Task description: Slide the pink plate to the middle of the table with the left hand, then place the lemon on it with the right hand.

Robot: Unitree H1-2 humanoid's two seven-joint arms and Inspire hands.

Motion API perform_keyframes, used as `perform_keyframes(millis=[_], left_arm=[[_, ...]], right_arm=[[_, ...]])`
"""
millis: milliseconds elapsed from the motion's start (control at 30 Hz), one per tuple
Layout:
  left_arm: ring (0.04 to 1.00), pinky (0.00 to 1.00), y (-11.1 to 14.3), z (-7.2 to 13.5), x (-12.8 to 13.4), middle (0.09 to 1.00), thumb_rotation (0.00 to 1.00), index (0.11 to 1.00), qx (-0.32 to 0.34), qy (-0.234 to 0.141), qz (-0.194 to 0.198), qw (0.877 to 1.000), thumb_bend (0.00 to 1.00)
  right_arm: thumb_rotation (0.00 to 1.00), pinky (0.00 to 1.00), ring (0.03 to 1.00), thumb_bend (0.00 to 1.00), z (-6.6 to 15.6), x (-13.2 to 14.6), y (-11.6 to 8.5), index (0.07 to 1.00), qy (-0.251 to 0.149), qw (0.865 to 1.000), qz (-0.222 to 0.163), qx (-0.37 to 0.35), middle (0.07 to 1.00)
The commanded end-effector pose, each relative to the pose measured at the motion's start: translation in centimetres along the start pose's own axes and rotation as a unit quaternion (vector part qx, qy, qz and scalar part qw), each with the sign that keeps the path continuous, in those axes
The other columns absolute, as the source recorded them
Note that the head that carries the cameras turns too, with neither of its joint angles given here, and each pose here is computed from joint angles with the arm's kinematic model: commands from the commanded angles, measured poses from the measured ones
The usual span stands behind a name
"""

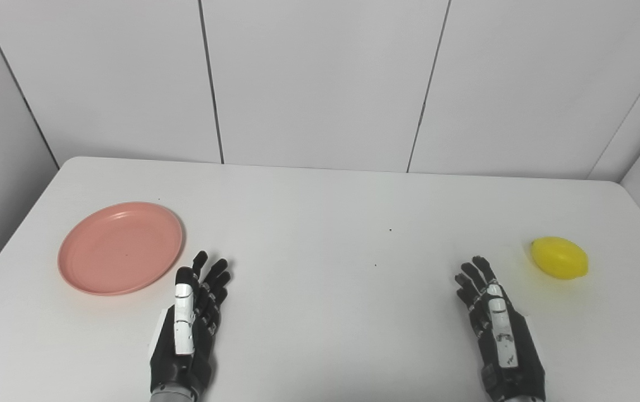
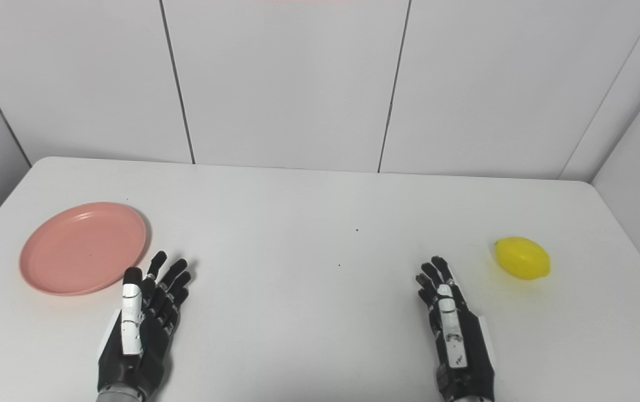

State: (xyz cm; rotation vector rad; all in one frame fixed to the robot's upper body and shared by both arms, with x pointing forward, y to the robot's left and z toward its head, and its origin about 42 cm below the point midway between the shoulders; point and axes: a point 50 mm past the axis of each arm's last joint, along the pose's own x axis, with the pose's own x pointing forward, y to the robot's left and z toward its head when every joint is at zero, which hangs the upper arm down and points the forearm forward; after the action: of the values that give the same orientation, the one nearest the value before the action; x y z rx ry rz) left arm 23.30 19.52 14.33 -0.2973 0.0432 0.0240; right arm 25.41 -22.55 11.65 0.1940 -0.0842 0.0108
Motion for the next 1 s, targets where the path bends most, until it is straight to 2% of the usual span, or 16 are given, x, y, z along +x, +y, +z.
perform_keyframes(millis=[0,700,967], left_arm=[[0.948,1.0,0.3,0.5,-0.9,0.929,1.0,0.979,0.003,-0.007,-0.007,1.0,0.69],[0.948,1.0,0.6,0.6,-0.9,0.934,1.0,0.982,0.006,-0.005,-0.009,1.0,0.69],[0.946,1.0,1.2,0.9,-1.0,0.926,1.0,0.974,0.004,-0.003,-0.006,1.0,0.68]], right_arm=[[0.85,0.95,0.911,0.69,-0.5,-0.4,0.1,0.92,0.006,1.0,-0.004,0.007,0.912],[0.85,0.95,0.909,0.7,-0.6,-0.4,0.5,0.923,0.009,1.0,-0.004,0.008,0.913],[0.85,0.94,0.904,0.71,-0.6,-0.4,1.2,0.92,0.013,1.0,-0.006,0.006,0.913]])
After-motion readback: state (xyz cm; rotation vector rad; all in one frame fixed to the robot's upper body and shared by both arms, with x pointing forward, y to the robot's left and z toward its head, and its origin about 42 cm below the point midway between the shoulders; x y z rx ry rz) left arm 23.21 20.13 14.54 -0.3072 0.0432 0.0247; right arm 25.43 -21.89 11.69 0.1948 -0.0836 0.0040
